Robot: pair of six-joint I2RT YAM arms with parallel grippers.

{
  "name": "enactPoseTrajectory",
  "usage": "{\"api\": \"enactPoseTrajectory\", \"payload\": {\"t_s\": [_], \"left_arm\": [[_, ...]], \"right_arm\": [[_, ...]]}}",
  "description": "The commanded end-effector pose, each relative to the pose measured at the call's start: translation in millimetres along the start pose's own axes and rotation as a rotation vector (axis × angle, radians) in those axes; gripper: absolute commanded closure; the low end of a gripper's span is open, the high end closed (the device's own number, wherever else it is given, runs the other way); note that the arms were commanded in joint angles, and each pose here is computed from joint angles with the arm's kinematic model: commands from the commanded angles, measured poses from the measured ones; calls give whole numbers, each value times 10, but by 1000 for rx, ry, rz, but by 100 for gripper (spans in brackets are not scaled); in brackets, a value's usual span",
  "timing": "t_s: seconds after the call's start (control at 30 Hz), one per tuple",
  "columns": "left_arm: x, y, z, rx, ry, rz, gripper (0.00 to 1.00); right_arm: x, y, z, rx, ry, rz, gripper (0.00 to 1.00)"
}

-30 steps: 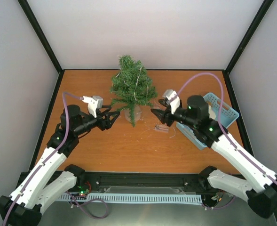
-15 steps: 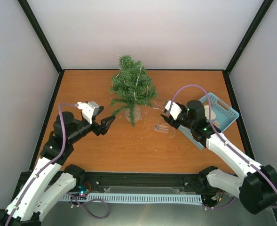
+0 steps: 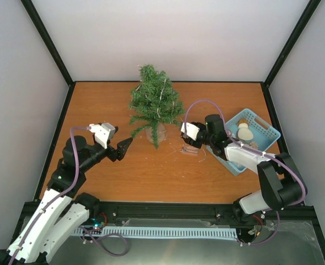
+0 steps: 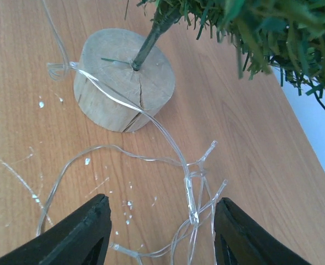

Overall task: Decorate the small christmas tree
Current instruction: Wrap the decoration item around the Christmas tree.

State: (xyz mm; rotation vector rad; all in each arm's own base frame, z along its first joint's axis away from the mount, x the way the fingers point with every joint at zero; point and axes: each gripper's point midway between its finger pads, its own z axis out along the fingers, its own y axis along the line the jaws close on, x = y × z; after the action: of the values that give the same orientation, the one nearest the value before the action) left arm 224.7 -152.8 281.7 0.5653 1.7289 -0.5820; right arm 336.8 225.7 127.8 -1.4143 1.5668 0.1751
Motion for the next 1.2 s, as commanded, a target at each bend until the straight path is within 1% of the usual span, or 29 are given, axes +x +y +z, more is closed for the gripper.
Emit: {"api": "enactPoseTrajectory", "payload": {"t_s": [0.0,0.07,0.17,0.33,0.6,0.67,0.77,0.8,1.0,1.17], "left_arm": [[-104,14,-63,-24,-45,39,20],[-117,8,-86,-25,-55,43,20],[-138,14,-114,-34,-70,48,20],[-147,24,-125,-42,-74,51,20],[-150,50,-140,-60,-78,53,20],[-147,56,-139,-63,-77,54,20],[-146,64,-135,-67,-75,54,20],[-141,68,-131,-69,-73,53,21],[-141,102,-113,-84,-66,36,21],[-148,91,-69,-70,-50,12,23]], "right_arm": [[-154,-230,95,76,-77,-101,51],[-92,-293,147,109,-56,-105,53],[-86,-337,183,134,-62,-130,53],[1,-333,305,122,-40,-145,54],[116,-237,343,115,-25,-155,64],[109,-227,323,117,-30,-152,74],[42,-174,274,102,-44,-137,94],[-7,-167,235,99,-49,-127,97],[-230,-1,27,71,-31,-65,97],[-462,200,-278,28,-55,12,97]]}}
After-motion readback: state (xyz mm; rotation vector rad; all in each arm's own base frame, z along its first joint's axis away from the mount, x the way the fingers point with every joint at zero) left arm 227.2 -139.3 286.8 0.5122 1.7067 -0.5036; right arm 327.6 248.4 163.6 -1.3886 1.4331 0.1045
